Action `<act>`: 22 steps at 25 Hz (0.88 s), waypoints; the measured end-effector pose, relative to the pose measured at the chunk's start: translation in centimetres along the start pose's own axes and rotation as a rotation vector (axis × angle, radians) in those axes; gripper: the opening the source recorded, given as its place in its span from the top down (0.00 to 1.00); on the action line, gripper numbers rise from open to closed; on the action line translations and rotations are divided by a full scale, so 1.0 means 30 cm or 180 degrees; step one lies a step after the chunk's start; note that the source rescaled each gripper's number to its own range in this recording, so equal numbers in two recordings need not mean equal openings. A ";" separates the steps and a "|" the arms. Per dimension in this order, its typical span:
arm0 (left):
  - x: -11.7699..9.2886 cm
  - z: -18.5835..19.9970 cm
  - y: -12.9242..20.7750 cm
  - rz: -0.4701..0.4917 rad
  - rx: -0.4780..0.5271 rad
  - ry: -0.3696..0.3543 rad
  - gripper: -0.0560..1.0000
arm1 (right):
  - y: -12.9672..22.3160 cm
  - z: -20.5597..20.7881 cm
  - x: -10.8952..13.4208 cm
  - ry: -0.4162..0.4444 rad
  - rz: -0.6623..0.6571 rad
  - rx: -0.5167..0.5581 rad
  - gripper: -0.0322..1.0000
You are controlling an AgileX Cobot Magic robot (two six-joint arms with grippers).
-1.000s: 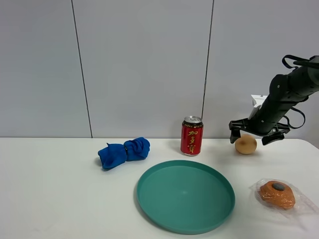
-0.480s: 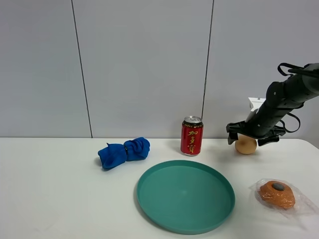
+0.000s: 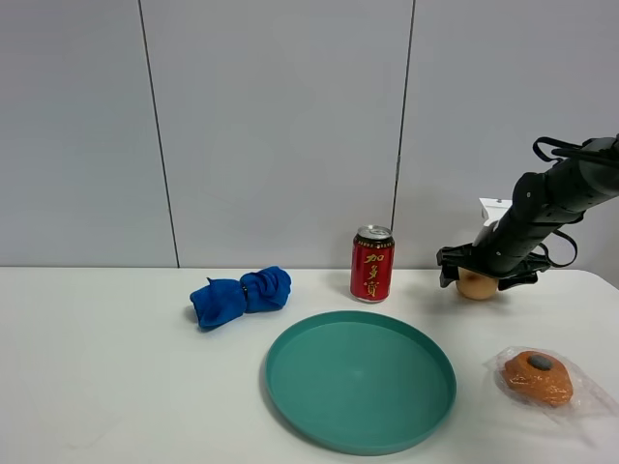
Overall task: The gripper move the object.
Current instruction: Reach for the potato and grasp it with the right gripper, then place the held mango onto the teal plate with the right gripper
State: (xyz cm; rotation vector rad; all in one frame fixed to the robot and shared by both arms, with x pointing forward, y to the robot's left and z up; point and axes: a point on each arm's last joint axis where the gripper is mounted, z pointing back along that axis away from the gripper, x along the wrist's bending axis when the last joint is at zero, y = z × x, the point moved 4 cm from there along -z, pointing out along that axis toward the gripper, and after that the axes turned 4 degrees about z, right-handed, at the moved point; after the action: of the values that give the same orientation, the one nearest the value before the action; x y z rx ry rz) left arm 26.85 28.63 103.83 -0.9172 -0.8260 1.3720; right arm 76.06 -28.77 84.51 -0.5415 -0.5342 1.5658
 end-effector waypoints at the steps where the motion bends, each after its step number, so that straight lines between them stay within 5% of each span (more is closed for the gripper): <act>1: 0.000 0.000 0.000 0.0000 0.0000 0.0000 0.00 | -0.001 0.000 0.000 0.0000 0.0000 -0.0008 0.09; 10: 0.000 0.000 0.000 0.0000 0.0000 0.0000 0.00 | -0.006 0.000 0.000 0.0003 0.0000 -0.0045 0.19; 22: 0.000 0.000 0.000 0.0000 0.0000 0.0000 0.00 | -0.008 0.000 0.000 0.0003 -0.0009 -0.0054 0.86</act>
State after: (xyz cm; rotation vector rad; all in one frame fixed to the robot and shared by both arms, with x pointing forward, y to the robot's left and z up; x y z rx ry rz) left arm 26.85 28.63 103.83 -0.9172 -0.8260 1.3720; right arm 76.25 -28.77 84.68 -0.5542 -0.5479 1.5595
